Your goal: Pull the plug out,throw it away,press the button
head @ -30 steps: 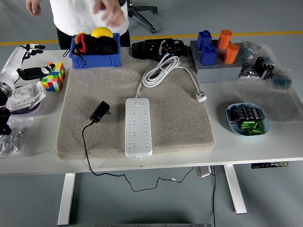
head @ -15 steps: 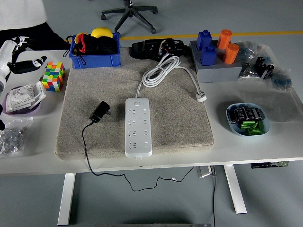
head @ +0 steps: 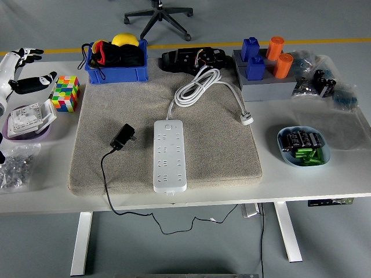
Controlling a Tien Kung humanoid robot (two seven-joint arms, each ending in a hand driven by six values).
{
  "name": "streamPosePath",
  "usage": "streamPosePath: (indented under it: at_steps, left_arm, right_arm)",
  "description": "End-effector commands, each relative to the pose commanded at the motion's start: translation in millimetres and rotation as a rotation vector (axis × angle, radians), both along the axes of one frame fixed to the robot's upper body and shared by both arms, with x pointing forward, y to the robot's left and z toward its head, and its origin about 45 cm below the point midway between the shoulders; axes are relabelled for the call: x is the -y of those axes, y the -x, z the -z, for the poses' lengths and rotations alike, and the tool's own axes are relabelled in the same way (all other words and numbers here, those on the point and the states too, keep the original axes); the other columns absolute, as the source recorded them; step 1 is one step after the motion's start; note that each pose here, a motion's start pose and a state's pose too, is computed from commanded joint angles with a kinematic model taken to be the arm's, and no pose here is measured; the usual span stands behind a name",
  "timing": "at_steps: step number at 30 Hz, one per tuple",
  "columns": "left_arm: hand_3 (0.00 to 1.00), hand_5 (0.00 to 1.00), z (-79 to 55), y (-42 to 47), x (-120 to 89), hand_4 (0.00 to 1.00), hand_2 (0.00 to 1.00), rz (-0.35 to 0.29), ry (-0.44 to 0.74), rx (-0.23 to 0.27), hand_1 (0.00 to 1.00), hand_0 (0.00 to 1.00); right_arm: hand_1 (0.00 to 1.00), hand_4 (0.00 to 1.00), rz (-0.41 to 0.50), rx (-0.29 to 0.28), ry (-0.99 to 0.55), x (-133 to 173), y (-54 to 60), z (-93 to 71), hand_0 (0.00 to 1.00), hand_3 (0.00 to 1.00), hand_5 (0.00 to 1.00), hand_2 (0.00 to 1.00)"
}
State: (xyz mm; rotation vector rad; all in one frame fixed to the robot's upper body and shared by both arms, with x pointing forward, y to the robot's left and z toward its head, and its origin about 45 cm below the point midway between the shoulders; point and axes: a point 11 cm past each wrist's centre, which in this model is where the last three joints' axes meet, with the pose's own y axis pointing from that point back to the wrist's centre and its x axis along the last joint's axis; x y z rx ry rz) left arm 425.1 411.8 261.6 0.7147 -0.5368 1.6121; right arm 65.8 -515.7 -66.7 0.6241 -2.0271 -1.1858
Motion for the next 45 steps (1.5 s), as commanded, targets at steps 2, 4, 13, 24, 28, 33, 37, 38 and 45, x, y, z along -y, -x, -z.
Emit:
streamPosePath:
  at_steps: [2,4,13,24,28,33,37,38,45]
  left_arm:
    - [0.783,0.238,0.4,0.1,1,0.747,0.775,0.002,0.001,0.0,0.848,0.856]
    - [0.781,0.234,1.2,0.2,1,0.745,0.773,0.003,0.002,-0.002,0.846,0.855]
    - [0.778,0.247,5.6,0.5,1,0.745,0.773,-0.001,0.012,-0.014,0.844,0.854]
    - [0.777,0.267,5.6,1.4,1,0.746,0.77,0.003,0.009,-0.014,0.84,0.853]
    - [0.774,0.275,9.0,2.3,4,0.748,0.769,0.007,0.01,-0.021,0.839,0.852]
    - [0.774,0.275,10.3,2.7,5,0.748,0.769,0.01,0.01,-0.023,0.839,0.852]
    - [0.774,0.287,6.3,1.1,6,0.745,0.769,0.011,0.01,-0.013,0.838,0.852]
    - [0.774,0.287,4.7,0.4,6,0.745,0.769,0.011,0.011,-0.009,0.838,0.852]
    - [0.772,0.289,-1.9,-1.3,3,0.742,0.767,0.003,0.011,0.003,0.836,0.851]
  right_arm:
    - [0.667,0.659,0.001,-0.001,0.002,1,1.6,-0.4,0.748,0.617,0.498,0.651]
    - [0.666,0.658,0.002,-0.004,0.002,2,2.8,-0.5,0.749,0.617,0.498,0.65]
    - [0.666,0.658,0.011,-0.006,0.003,1,6.6,0.7,0.749,0.618,0.498,0.651]
    - [0.665,0.659,0.028,-0.012,0.003,2,13.4,1.3,0.747,0.618,0.497,0.649]
    - [0.665,0.66,0.033,-0.012,0.001,0,15.6,2.4,0.748,0.618,0.497,0.65]
    - [0.665,0.66,0.039,-0.015,0.0,-1,18.1,3.4,0.748,0.618,0.497,0.65]
    - [0.663,0.66,0.044,-0.006,0.005,1,15.2,2.0,0.749,0.618,0.496,0.65]
    - [0.663,0.66,0.047,-0.001,0.005,1,13.7,1.5,0.749,0.618,0.496,0.65]
    - [0.662,0.659,0.056,0.015,0.004,2,7.7,0.4,0.748,0.618,0.497,0.65]
